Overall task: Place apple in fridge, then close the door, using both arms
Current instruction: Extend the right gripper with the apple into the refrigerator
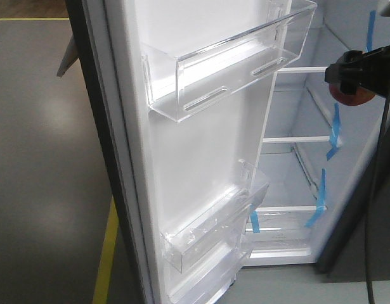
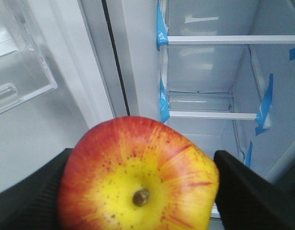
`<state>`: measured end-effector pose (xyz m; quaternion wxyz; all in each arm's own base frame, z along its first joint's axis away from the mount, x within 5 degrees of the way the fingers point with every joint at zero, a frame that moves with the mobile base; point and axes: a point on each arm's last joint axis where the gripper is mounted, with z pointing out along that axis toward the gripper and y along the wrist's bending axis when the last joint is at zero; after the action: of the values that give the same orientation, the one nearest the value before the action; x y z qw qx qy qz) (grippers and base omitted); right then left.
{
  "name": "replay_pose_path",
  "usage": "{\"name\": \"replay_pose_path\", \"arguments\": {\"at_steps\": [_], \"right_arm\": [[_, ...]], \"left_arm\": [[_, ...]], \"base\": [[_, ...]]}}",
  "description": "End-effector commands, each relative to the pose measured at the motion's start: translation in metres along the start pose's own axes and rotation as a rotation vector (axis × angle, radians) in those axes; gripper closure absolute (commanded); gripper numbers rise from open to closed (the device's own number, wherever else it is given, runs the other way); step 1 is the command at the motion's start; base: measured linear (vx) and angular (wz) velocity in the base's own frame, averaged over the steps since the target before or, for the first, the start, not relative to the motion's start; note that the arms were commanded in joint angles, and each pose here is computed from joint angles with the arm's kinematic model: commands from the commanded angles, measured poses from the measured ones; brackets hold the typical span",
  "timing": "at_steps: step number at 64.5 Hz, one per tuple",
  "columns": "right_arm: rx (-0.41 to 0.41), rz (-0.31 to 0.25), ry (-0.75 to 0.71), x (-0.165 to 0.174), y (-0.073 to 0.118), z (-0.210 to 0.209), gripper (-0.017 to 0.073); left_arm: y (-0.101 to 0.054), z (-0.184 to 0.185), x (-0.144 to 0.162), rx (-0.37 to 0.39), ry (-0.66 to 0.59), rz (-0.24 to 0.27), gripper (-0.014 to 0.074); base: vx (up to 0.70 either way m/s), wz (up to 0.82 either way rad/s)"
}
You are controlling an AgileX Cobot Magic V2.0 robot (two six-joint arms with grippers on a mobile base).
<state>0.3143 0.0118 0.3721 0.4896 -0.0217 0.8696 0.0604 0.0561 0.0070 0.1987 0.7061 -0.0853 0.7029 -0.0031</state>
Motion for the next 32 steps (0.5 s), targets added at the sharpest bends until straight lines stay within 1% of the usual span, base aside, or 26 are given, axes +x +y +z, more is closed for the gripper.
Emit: {"name": "replay_pose_path", "arguments": {"at_steps": [1, 32], "right_arm": [[0.007, -0.005, -0.137, -0.0201, 0.002, -0.0192, 0.0564], [0.007, -0.005, -0.137, -0.0201, 0.002, -0.0192, 0.0564]], "left_arm": [[-0.0011, -0.0002, 0.0022, 0.025, -0.055, -0.01, 0.0599], [-0.0011, -0.0002, 0.0022, 0.025, -0.055, -0.01, 0.0599]], "base": [[0.02, -0.02], [0.01, -0.01]]}}
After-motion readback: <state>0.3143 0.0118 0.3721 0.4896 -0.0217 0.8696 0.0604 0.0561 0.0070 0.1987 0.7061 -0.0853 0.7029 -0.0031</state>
